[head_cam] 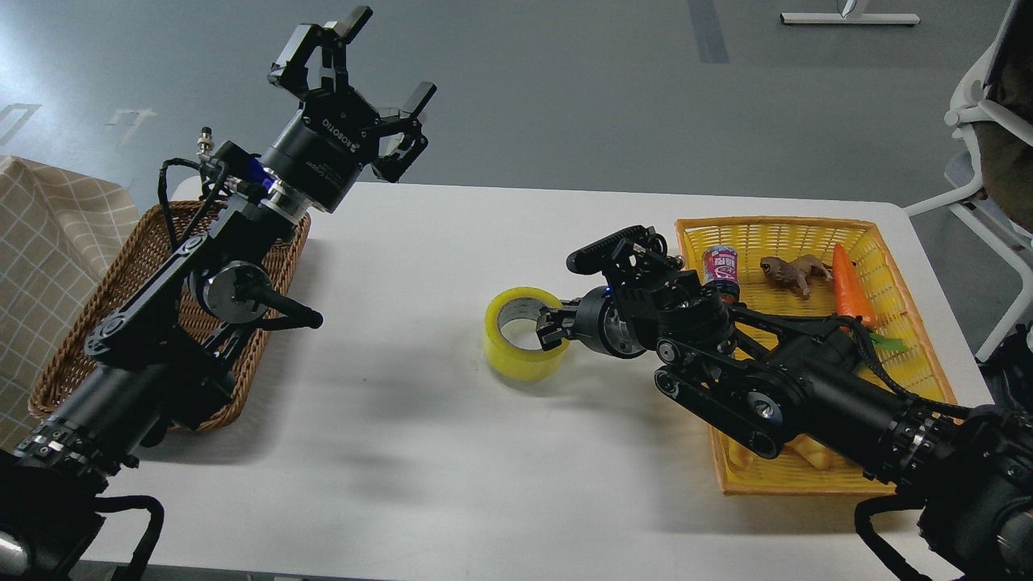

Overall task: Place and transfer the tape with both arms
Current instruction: 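Set the tape roll on the table and open the right gripper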

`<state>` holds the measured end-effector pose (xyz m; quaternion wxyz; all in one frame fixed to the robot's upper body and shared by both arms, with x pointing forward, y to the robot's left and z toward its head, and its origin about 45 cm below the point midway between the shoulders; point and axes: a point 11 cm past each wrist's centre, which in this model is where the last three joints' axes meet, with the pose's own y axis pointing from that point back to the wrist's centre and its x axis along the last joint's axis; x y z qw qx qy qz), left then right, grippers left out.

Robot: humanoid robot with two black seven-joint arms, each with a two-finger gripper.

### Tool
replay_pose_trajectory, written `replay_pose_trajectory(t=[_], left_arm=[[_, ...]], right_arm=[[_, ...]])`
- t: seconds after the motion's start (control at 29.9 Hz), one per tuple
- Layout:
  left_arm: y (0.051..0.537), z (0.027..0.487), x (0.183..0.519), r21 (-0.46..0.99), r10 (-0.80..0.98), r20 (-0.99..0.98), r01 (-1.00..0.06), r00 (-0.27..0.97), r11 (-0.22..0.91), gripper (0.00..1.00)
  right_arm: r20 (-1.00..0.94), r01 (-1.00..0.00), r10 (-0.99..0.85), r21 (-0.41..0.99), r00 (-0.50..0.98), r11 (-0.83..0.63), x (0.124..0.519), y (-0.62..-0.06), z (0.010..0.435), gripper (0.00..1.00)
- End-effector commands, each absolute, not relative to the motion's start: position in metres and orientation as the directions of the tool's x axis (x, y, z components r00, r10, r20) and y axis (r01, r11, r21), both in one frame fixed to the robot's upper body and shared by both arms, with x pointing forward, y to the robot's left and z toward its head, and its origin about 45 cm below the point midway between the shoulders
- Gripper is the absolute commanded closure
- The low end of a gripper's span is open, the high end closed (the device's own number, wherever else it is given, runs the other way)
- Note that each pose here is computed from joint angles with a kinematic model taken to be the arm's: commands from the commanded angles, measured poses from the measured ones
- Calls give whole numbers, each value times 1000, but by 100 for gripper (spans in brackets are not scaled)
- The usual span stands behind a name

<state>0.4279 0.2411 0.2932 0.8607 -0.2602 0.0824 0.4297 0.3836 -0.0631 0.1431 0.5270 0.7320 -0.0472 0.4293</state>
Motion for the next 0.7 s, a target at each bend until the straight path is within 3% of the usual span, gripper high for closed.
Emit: replay_pose_trajectory(t=[0.0,0.57,0.67], left_arm=[[241,293,428,-378,696,-367,-782,618,495,2],[242,294,428,-378,697,-365,-782,617,495,2],[242,294,428,-377,699,-363,-783,617,495,2]], right_arm=[[675,-518,384,734,630,-440,382,-63,141,100],[667,-509,383,741,639,-439,378,-64,136,100],[666,-509,382,741,640,-439,378,-64,136,85]])
